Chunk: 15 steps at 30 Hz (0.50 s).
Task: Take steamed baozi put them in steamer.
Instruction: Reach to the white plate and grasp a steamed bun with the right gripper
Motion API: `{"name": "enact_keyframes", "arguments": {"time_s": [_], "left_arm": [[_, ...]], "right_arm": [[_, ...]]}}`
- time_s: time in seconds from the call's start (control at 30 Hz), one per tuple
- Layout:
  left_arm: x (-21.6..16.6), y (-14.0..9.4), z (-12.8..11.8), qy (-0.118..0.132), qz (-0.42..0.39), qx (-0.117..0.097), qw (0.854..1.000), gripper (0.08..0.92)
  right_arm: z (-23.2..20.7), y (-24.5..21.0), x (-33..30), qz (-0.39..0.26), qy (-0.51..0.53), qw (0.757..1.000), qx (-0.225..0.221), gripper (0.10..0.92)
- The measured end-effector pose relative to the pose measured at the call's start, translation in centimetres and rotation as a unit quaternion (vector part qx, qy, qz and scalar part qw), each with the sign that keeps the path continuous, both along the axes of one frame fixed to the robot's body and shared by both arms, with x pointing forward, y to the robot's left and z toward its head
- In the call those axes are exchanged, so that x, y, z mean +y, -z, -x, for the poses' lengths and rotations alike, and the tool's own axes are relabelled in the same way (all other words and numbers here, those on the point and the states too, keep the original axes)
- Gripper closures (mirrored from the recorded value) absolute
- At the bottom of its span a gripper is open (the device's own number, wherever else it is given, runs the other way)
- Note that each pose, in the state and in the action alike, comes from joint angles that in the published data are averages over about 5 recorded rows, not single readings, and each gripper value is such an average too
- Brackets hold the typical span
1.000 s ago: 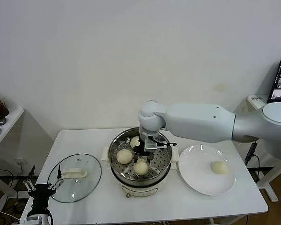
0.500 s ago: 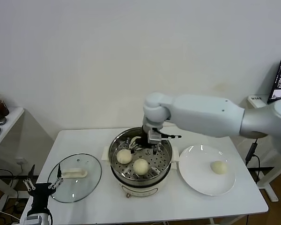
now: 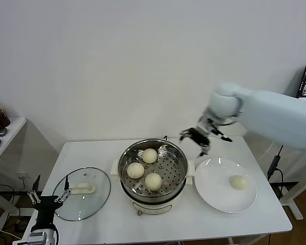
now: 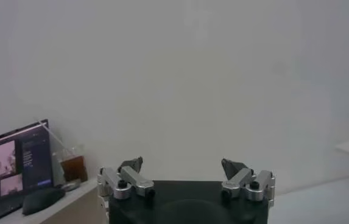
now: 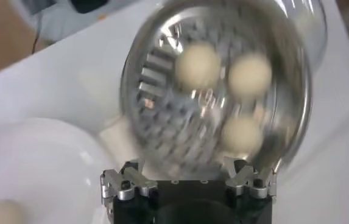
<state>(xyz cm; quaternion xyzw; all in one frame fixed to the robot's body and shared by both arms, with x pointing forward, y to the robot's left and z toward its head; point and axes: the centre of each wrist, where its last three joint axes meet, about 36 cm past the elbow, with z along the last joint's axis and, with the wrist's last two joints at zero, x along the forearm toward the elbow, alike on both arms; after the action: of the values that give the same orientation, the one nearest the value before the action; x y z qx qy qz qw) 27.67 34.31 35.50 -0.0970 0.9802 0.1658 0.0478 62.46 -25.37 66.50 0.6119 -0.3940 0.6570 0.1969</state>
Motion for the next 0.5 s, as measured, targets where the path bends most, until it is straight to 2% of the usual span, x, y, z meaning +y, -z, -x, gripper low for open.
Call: {"name": "enact_keyframes", "arguments": {"time_s": [0.23, 0.5], "left_arm": [[-0.4, 0.0, 0.0, 0.008, 0.002, 0.003, 1.000, 0.177], [-0.5, -0.1, 0.1, 0.009, 0.005, 0.003, 1.000, 0.177]], "right_arm": [[1.9, 4.5, -8.8, 0.005, 0.154, 0.988, 0.013, 0.200], [3.6, 10.3, -15.1, 0.023, 0.240, 0.970, 0.027, 0.200]]}}
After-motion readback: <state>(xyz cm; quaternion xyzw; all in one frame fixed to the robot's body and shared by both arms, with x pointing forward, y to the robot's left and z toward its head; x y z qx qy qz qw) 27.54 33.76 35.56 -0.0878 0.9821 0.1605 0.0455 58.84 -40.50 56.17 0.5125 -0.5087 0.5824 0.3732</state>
